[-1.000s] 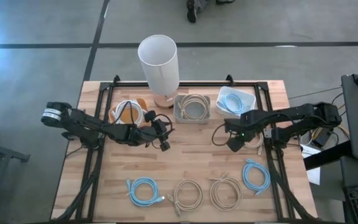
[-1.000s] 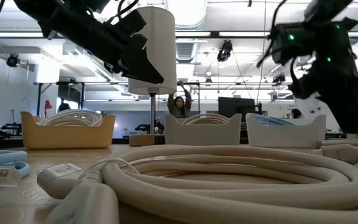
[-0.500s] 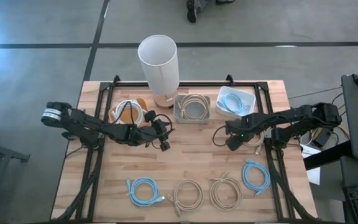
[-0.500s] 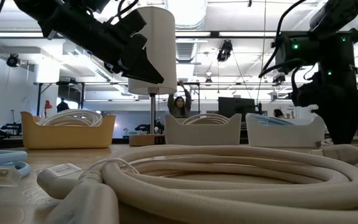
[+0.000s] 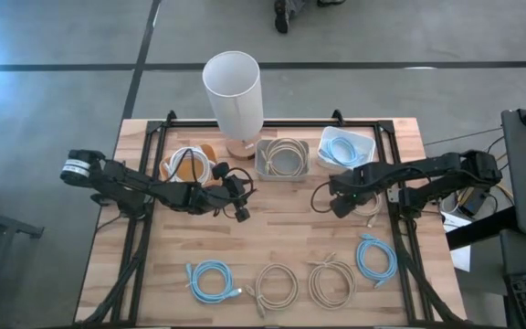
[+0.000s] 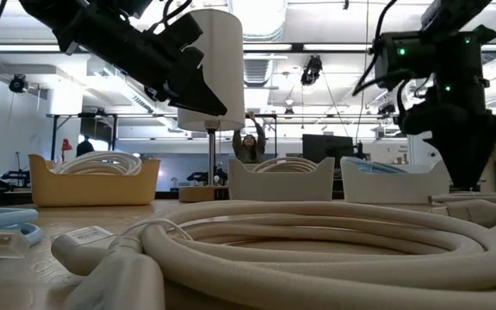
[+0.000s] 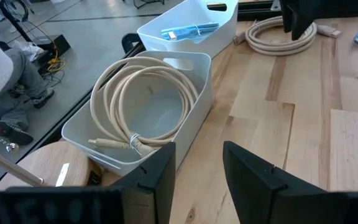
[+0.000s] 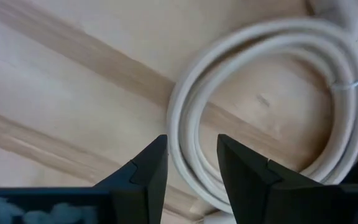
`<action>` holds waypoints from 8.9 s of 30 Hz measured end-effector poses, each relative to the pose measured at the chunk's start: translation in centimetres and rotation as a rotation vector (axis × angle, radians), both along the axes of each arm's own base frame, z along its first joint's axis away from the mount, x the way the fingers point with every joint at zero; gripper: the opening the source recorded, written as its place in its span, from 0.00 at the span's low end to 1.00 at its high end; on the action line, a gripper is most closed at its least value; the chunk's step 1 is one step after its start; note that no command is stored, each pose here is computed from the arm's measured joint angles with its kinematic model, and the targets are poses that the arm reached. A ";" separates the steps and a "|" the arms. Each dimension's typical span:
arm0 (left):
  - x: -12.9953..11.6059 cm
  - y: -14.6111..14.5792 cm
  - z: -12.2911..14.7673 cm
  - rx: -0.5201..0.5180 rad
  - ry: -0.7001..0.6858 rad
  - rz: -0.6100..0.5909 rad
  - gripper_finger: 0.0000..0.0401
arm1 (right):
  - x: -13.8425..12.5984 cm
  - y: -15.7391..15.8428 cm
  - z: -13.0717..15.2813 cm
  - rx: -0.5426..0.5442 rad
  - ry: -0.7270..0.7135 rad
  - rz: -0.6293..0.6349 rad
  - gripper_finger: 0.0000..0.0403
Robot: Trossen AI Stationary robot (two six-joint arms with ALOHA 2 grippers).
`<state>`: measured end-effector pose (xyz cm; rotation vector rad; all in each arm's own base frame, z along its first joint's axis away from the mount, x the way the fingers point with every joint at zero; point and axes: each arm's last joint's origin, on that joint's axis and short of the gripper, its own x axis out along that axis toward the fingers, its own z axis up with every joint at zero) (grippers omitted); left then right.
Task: Sort HDMI cables
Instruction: Put the brown HDMI cable into the gray bin
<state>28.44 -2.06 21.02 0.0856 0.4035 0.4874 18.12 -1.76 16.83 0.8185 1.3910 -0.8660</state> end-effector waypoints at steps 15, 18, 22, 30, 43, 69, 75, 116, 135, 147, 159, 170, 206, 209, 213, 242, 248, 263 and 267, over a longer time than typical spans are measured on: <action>0.0 0.0 -0.1 0.001 0.010 0.000 0.35 | 0.7 0.0 -2.5 0.034 0.017 0.030 0.33; 0.0 0.0 -0.1 0.001 0.012 0.000 0.35 | 0.7 0.0 -2.6 0.033 0.014 0.031 0.32; -0.1 0.0 -0.1 0.002 0.015 0.000 0.35 | 1.1 0.0 -3.1 0.030 0.013 0.034 0.30; -0.1 0.0 -0.2 0.005 0.024 0.000 0.35 | 1.6 0.0 -3.3 0.063 0.014 0.096 0.16; -0.1 0.0 -0.2 0.009 0.029 -0.002 0.35 | 5.8 0.4 4.3 0.041 -0.324 0.225 0.11; -0.1 0.0 -0.3 0.010 0.037 -0.002 0.35 | 15.6 -1.1 11.2 -0.709 -0.798 0.374 0.12; -0.2 0.0 -0.3 0.011 0.041 -0.002 0.35 | 17.2 -2.4 7.5 -0.717 -0.682 0.285 0.12; -0.2 0.0 -0.4 0.012 0.053 -0.002 0.35 | 19.3 -3.9 1.8 -0.703 -0.584 0.056 0.30; -0.3 0.0 -0.5 0.014 0.070 -0.002 0.35 | 17.7 1.5 5.8 -0.428 -0.669 0.458 0.40; -0.2 -0.2 -0.6 -0.033 0.075 -0.091 0.35 | 16.5 5.9 5.4 -0.193 -0.635 0.653 0.40; -0.2 -0.3 -0.6 -0.042 0.076 -0.109 0.35 | 12.9 9.5 3.8 0.081 -0.327 0.676 0.40; -0.2 -0.3 -0.6 -0.041 0.076 -0.108 0.35 | 10.0 14.6 3.7 0.362 -0.164 0.586 0.40; -0.2 -0.1 -0.6 -0.032 0.080 -0.107 0.35 | 5.7 15.1 -3.2 0.391 -0.038 0.333 0.34; -0.2 -0.1 -0.6 -0.032 0.080 -0.107 0.35 | 5.7 15.1 -3.1 0.382 -0.040 0.331 0.27; -0.2 -0.1 -0.6 -0.032 0.081 -0.107 0.35 | 5.8 14.9 -3.1 0.380 -0.041 0.313 0.16; -0.2 -0.1 -0.6 -0.006 0.094 -0.120 0.35 | 13.2 9.6 9.4 -0.536 -0.263 0.468 0.03; -0.2 -0.1 -0.6 -0.006 0.094 -0.120 0.35 | 14.5 5.2 11.0 -0.706 -0.228 0.408 0.03; -0.2 -0.1 -0.6 0.022 0.109 -0.133 0.35 | 15.9 -6.1 10.1 -0.686 -0.227 0.189 0.03; -0.2 -0.1 -0.7 0.025 0.119 -0.134 0.35 | 16.0 -7.0 9.2 -0.630 -0.212 0.201 0.03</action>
